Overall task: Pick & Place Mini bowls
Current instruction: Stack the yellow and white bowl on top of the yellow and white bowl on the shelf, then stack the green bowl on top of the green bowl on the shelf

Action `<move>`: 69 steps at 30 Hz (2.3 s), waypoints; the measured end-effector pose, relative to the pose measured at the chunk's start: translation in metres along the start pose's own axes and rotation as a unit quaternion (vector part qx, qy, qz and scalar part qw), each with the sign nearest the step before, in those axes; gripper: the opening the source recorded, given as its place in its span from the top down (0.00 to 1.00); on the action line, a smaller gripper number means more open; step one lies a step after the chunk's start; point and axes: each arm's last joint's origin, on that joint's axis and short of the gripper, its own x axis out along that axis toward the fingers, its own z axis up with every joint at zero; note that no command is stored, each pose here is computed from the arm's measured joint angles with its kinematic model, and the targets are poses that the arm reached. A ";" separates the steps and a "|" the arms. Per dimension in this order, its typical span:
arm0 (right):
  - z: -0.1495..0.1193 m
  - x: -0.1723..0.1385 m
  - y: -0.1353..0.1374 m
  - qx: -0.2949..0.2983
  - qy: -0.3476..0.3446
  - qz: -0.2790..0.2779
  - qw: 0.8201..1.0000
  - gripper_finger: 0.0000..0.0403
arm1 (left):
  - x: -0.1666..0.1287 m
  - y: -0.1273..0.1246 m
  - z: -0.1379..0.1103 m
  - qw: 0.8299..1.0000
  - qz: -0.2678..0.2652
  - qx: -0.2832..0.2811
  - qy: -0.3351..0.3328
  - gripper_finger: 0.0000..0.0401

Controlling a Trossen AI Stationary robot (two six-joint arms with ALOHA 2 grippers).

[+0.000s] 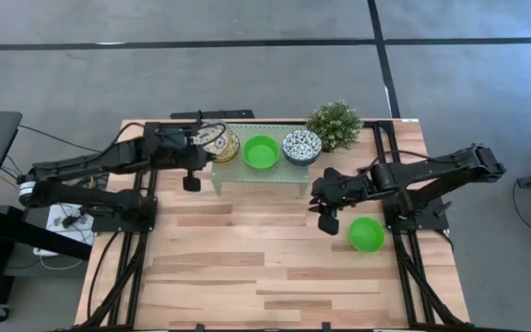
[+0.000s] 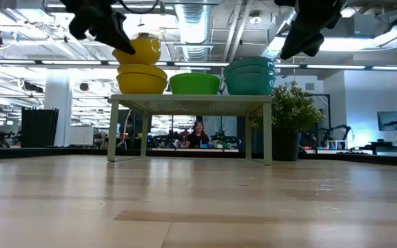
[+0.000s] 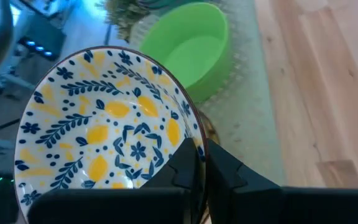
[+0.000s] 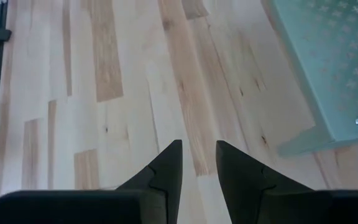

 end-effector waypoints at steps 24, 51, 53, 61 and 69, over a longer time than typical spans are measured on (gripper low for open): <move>0.005 0.003 -0.015 -0.014 0.000 -0.022 1.000 0.77 | 0.028 -0.001 -0.005 0.998 -0.007 0.013 0.064 0.91; 0.005 0.003 -0.015 -0.013 0.000 -0.022 1.000 0.77 | 0.028 -0.004 0.005 0.999 -0.003 -0.036 0.025 0.70; 0.005 0.003 -0.015 -0.013 0.000 -0.022 1.000 0.77 | 0.028 -0.006 0.007 0.999 -0.007 -0.031 0.021 0.66; 0.006 0.003 -0.015 -0.004 -0.007 -0.019 1.000 0.77 | 0.022 -0.024 0.025 1.000 0.017 0.001 -0.006 0.62; 0.015 0.003 -0.013 0.002 -0.051 -0.007 0.999 0.77 | 0.007 -0.056 0.051 0.995 -0.028 -0.001 -0.091 0.64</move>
